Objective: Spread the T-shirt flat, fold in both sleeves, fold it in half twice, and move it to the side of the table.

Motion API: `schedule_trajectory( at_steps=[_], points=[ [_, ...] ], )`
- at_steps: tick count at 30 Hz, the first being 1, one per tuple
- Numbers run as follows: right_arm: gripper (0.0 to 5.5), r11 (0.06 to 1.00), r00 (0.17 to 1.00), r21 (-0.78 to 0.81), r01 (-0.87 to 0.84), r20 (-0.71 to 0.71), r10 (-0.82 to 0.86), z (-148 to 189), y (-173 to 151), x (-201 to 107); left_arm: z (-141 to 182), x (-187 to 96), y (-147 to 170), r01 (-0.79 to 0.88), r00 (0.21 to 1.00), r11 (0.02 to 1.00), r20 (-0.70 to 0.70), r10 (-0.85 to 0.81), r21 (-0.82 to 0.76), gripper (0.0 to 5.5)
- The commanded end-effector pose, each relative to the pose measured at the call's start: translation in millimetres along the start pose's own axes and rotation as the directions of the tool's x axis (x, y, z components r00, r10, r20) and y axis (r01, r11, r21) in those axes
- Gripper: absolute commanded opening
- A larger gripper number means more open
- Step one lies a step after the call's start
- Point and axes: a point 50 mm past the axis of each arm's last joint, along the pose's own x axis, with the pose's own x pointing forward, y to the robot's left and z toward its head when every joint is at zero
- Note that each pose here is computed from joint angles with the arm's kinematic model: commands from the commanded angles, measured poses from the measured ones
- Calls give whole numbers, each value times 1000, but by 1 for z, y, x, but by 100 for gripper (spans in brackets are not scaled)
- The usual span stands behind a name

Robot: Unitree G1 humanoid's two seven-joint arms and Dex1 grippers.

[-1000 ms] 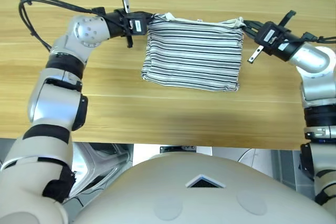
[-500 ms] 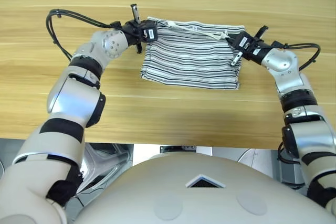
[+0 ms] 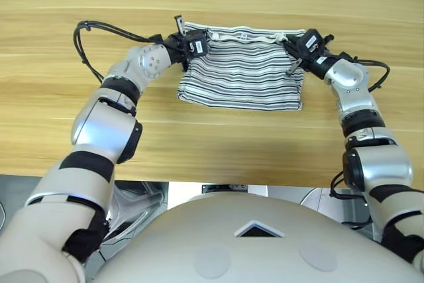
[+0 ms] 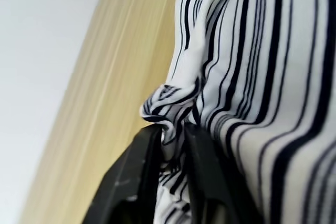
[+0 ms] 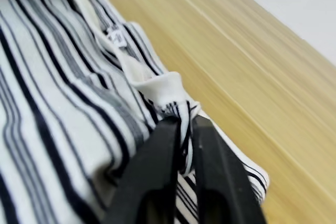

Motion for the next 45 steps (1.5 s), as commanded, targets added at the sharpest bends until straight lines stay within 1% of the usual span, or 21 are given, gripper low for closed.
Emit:
schedule_trajectory(
  at_steps=[1,6,10,11,13,15,17,19,20,21,22,23,24,25,27,29,30,32,36,41,45],
  points=[
    [130,995,997,86,56,50,-60,6,-15,-6,-6,-5,4,-36,999,985,1,37,-166,160],
    [234,986,991,115,124,-59,-118,-4,-17,0,-16,-9,23,-183,983,922,-96,159,-341,257],
    [314,981,985,119,152,-94,-142,-7,-17,4,-22,-10,30,-278,960,846,-171,224,-455,331],
    [333,979,985,127,160,-88,-150,-6,-17,4,-24,-12,35,-319,947,803,-187,259,-503,349],
    [365,972,982,144,186,-47,-181,-2,-23,2,-23,-19,55,-378,911,636,-146,386,-673,380],
    [405,961,974,171,219,14,-224,3,-36,-8,-23,-33,76,-355,842,448,-73,534,-820,389],
    [437,946,959,202,254,77,-274,8,-52,-23,-21,-45,87,-211,786,363,63,615,-908,360],
    [473,933,940,229,278,135,-313,14,-66,-37,-16,-53,88,-27,735,399,252,630,-917,324],
    [492,927,928,230,294,164,-335,18,-73,-44,-12,-57,83,89,707,469,387,592,-879,313],
    [517,923,915,224,313,189,-357,22,-79,-50,-9,-60,78,199,665,520,504,551,-831,289],
    [539,920,901,199,337,215,-376,29,-84,-54,-8,-69,78,311,578,543,609,544,-780,268],
    [540,920,892,165,355,235,-386,35,-87,-55,-7,-78,80,385,489,561,678,550,-733,253],
    [540,919,887,108,380,241,-395,41,-88,-54,-4,-88,79,413,420,624,746,516,-664,238],
    [540,915,885,52,400,240,-400,47,-89,-50,1,-95,73,416,404,692,802,441,-590,213],
    [509,902,887,-75,426,229,-400,60,-90,-40,19,-92,36,407,512,831,848,135,-379,179],
    [472,889,896,-171,424,220,-385,73,-90,-26,29,-84,-1,404,607,898,785,-123,-172,146],
    [449,879,903,-227,420,201,-380,79,-91,-18,29,-80,-14,389,672,918,706,-223,-80,124],
    [412,851,916,-339,402,148,-374,88,-91,-1,27,-78,-32,373,755,923,547,-360,93,89],
    [336,766,926,-546,340,53,-373,102,-88,29,29,-79,-47,379,794,865,365,-487,329,16],
    [245,711,939,-648,274,20,-344,123,-75,59,27,-76,-47,368,819,827,271,-505,426,0],
    [164,665,957,-734,138,-74,-280,121,-56,76,27,-78,-49,390,813,799,236,-532,457,0]
  ],
)
